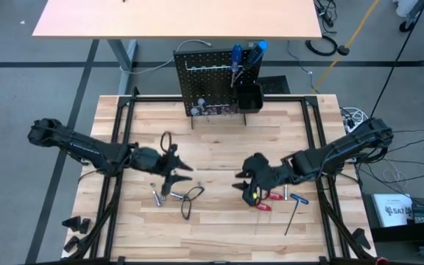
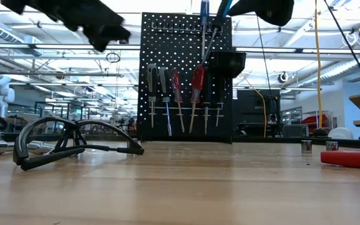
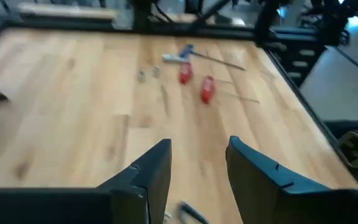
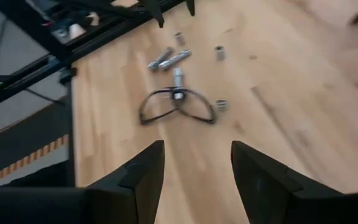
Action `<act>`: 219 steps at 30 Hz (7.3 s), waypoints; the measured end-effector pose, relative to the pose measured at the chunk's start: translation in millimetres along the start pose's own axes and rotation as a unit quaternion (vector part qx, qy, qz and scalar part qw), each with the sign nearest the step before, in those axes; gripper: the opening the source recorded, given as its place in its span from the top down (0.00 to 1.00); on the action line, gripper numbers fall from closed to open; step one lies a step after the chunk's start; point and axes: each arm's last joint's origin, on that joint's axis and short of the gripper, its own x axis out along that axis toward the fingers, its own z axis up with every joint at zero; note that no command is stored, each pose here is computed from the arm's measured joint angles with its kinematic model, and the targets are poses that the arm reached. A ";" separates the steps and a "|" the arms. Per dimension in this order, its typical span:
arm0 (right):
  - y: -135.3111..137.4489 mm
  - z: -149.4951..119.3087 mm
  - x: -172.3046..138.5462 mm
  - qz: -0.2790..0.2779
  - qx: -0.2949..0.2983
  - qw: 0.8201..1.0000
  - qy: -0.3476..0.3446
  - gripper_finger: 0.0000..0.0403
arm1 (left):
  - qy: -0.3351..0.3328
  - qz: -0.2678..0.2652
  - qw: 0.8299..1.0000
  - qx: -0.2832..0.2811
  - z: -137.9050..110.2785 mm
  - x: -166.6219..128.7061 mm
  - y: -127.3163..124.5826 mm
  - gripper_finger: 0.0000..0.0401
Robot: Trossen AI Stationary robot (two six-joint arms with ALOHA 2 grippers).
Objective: Hang tools onto peg board
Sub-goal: Hang the right allen wrench on the peg board, then hang the allen wrench on the peg board
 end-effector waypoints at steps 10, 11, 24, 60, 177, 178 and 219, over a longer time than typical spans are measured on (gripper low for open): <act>17.9 -48.1 40.3 -0.025 0.023 0.996 0.087 0.56 | 0.065 -0.021 0.997 -0.040 -18.4 1.1 -45.4 0.61; 16.3 -54.4 41.5 -0.046 0.058 0.992 0.104 0.56 | 0.063 -0.025 0.997 -0.038 -19.6 3.8 -49.4 0.61; 12.9 -124.7 1.3 -0.271 0.271 0.884 0.269 0.56 | -0.033 -0.033 0.999 0.024 -24.2 48.0 -68.1 0.62; -12.3 -188.9 61.8 -0.409 0.318 0.838 0.173 0.98 | -0.086 -0.057 0.994 0.024 -21.1 53.1 -79.3 0.61; -143.3 181.0 82.0 -0.440 0.006 0.783 -0.440 1.00 | -0.121 0.051 0.980 0.150 -31.3 -32.2 43.4 0.62; -143.3 181.0 82.0 -0.442 0.002 0.783 -0.438 1.00 | -0.121 0.051 0.980 0.150 -31.3 -32.1 43.4 0.62; -90.0 157.0 76.1 -0.533 -0.082 0.764 -0.355 0.34 | -0.100 0.042 0.981 0.159 -35.5 -31.2 43.3 0.62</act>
